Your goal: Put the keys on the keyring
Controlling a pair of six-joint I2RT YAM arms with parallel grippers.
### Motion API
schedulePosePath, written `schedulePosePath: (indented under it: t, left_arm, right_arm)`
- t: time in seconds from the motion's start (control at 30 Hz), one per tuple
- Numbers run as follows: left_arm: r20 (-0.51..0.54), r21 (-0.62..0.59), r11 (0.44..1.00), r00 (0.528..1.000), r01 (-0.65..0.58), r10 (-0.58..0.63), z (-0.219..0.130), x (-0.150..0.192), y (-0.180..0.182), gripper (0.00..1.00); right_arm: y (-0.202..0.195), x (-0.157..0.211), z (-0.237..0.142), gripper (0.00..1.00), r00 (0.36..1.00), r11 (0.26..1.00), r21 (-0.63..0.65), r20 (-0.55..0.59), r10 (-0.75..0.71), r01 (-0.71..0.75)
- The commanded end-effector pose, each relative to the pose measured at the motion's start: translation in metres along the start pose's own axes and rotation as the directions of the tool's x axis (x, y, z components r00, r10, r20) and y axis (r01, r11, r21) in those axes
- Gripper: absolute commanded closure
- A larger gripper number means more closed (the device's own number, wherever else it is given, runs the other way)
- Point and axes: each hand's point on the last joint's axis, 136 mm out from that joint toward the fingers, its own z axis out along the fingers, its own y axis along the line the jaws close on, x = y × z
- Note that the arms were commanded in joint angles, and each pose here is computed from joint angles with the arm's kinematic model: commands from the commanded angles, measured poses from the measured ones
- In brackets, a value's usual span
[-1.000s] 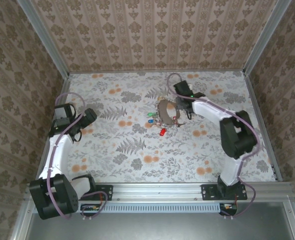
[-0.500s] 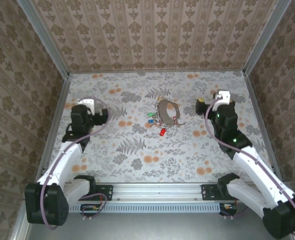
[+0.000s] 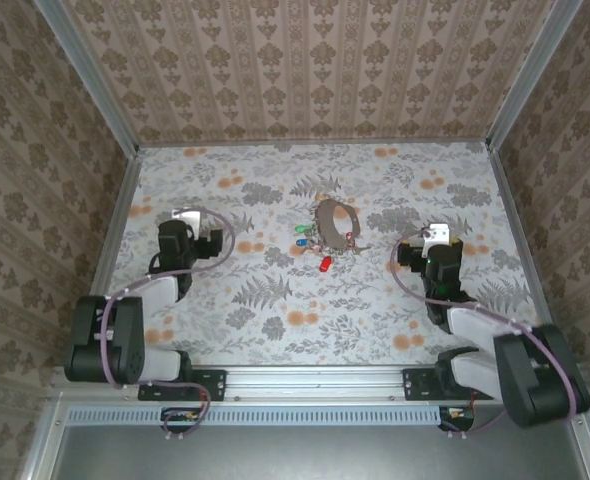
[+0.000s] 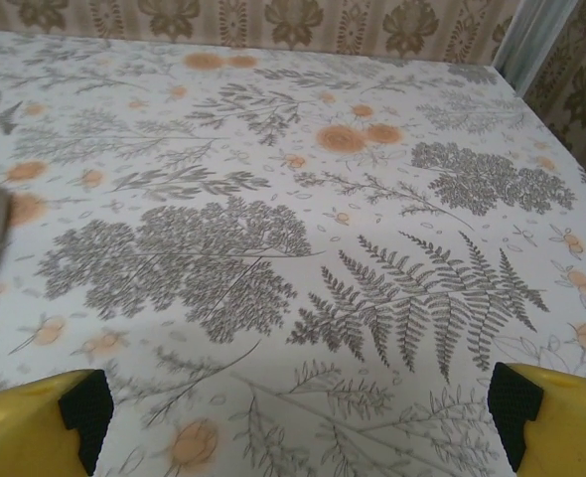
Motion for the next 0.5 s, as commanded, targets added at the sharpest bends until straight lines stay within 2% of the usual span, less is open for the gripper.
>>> schedulePosePath:
  t: [0.0, 0.07, 0.17, 0.2, 0.27, 0.33, 0.4, 0.47]
  left_arm:
    - [0.126, -0.027, 0.997, 0.989, -0.073, 0.075, 0.003, -0.024, 0.004, 0.00]
    - [0.127, -0.042, 0.999, 0.992, -0.022, 0.027, 0.009, -0.018, 0.015, 0.00]
    - [0.152, 0.021, 1.000, 0.988, 0.020, -0.023, 0.014, -0.008, 0.018, 0.00]
    - [0.178, 0.033, 0.999, 0.984, 0.004, -0.010, 0.013, -0.006, 0.015, 0.00]
    - [0.165, 0.039, 0.999, 0.986, -0.003, -0.003, 0.013, -0.003, 0.012, 0.00]
    - [0.146, 0.027, 1.000, 0.989, 0.004, -0.007, 0.019, -0.004, 0.015, 0.00]
    - [0.141, 0.017, 1.000, 0.990, 0.020, -0.022, 0.019, -0.005, 0.019, 0.00]
    - [0.136, 0.019, 1.000, 0.990, 0.020, -0.022, 0.019, -0.004, 0.018, 0.00]
  right_arm:
    - [-0.001, -0.045, 0.012, 0.00, 0.980, 0.996, -0.040, 0.180, 0.082, -0.077]
    - [-0.012, -0.040, 0.023, 0.00, 0.978, 0.992, -0.014, 0.164, 0.125, -0.124]
    - [-0.022, -0.018, 0.037, 0.00, 0.972, 0.983, 0.022, 0.158, 0.174, -0.180]
    - [-0.023, -0.021, 0.039, 0.01, 0.967, 0.983, 0.025, 0.185, 0.174, -0.181]
    - [-0.020, -0.017, 0.042, 0.00, 0.981, 0.985, 0.029, 0.103, 0.166, -0.170]
    - [-0.019, -0.019, 0.052, 0.00, 0.984, 0.986, 0.042, 0.093, 0.154, -0.159]
    - [-0.011, -0.017, 0.059, 0.00, 0.992, 0.992, 0.022, 0.021, 0.123, -0.123]
    - [-0.008, -0.020, 0.059, 0.00, 0.993, 0.993, 0.020, 0.043, 0.112, -0.113]
